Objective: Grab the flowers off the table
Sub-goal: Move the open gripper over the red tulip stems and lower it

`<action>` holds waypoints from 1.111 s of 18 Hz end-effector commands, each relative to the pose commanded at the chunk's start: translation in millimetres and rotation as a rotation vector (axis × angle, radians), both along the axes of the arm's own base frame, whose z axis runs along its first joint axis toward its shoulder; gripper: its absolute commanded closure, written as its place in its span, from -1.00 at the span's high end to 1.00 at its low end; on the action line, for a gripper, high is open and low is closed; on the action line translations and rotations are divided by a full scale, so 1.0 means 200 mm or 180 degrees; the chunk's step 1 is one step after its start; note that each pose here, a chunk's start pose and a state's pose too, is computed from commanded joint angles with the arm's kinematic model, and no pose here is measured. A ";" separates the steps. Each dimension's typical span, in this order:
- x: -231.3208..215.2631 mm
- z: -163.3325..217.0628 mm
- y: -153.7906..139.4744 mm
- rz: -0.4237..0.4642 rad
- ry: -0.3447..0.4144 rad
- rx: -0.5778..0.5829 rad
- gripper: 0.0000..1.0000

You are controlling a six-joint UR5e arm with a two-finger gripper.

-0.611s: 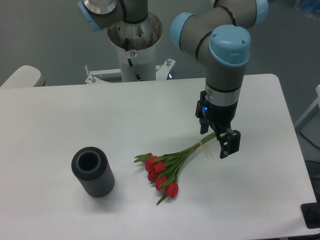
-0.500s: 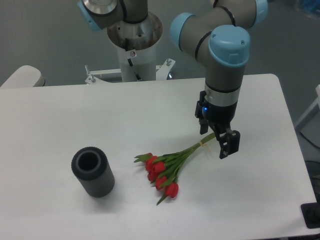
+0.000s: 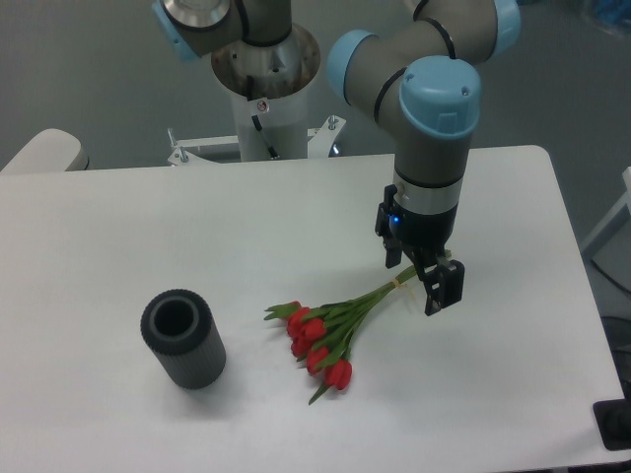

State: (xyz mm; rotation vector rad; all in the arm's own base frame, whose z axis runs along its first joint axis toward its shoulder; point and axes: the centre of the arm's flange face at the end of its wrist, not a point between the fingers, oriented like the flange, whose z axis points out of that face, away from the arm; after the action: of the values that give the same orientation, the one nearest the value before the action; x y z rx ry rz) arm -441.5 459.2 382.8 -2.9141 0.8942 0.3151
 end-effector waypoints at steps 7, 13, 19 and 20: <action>0.11 -0.19 0.03 0.0579 -0.0159 -0.0179 1.00; 0.14 -0.45 -0.01 0.0910 -0.0444 -0.0320 1.00; 0.19 -0.62 -0.01 0.0966 -0.0546 -0.0368 1.00; 0.20 -0.63 -0.01 0.0971 -0.0539 -0.0360 1.00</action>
State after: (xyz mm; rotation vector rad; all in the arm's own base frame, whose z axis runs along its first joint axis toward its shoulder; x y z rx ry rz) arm -402.2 457.0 256.1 -3.1213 0.4579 0.0329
